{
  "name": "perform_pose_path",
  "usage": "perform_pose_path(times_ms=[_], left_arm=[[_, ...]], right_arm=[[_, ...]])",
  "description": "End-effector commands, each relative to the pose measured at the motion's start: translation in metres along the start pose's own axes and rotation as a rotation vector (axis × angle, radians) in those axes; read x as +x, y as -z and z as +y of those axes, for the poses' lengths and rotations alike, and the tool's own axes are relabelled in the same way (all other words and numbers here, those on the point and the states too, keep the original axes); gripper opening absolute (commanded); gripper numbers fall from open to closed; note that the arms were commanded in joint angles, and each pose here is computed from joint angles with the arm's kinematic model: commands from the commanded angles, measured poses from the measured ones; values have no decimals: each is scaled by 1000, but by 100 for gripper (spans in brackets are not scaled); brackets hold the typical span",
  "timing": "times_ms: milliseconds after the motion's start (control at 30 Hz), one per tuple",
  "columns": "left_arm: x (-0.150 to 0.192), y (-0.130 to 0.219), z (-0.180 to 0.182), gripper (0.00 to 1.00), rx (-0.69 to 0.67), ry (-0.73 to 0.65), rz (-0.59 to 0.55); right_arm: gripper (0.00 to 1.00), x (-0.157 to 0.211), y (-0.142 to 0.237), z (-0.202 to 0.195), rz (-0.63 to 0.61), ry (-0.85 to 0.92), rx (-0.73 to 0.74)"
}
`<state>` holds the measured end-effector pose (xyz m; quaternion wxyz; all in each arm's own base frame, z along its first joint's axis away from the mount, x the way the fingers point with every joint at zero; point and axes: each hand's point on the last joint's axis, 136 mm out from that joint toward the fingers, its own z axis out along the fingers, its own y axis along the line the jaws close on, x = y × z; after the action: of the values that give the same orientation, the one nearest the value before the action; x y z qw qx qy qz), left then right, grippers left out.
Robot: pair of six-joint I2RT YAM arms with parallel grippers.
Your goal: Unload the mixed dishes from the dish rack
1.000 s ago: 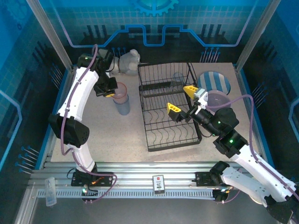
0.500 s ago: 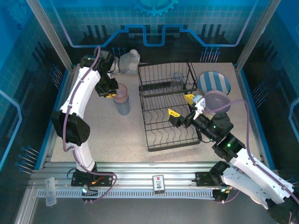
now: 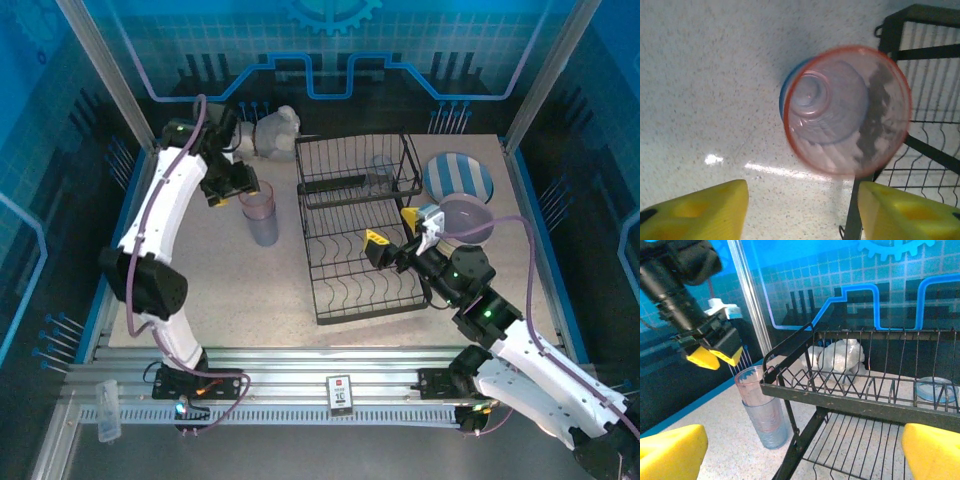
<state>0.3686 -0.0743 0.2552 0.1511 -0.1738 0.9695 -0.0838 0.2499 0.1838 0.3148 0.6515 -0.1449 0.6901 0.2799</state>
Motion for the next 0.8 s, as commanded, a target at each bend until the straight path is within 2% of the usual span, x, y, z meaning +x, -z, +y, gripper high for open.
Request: perform_pose_path(times_ms=[0, 33, 67, 167, 267, 367, 467, 600, 667, 767], left_arm=[[1, 56, -14, 81, 149, -26, -192], [4, 65, -16, 93, 184, -29, -234], [7, 73, -18, 99, 217, -32, -269], [24, 94, -25, 99, 349, -21, -351], [51, 98, -28, 99, 449, 15, -327], [89, 90, -42, 99, 494, -25, -305], [129, 64, -53, 98, 497, -75, -253], [173, 16, -60, 89, 445, -109, -117], [185, -2, -61, 87, 390, -142, -71], [196, -29, -66, 78, 330, -146, 18]], right_arm=[[100, 4, -1, -2, -56, -31, -1], [100, 5, -1, -3, -71, -43, 0], [100, 7, -2, -4, -78, -51, 3], [100, 17, -8, -8, -67, -49, 8], [100, 34, -17, -11, -20, -15, 21], [100, 54, -23, -17, -19, 20, 38], [100, 69, -29, -22, -33, 30, 43], [100, 88, -42, -27, -28, 70, 59], [100, 95, -45, -36, -47, 68, 100], [100, 108, -50, -47, -57, 80, 152]])
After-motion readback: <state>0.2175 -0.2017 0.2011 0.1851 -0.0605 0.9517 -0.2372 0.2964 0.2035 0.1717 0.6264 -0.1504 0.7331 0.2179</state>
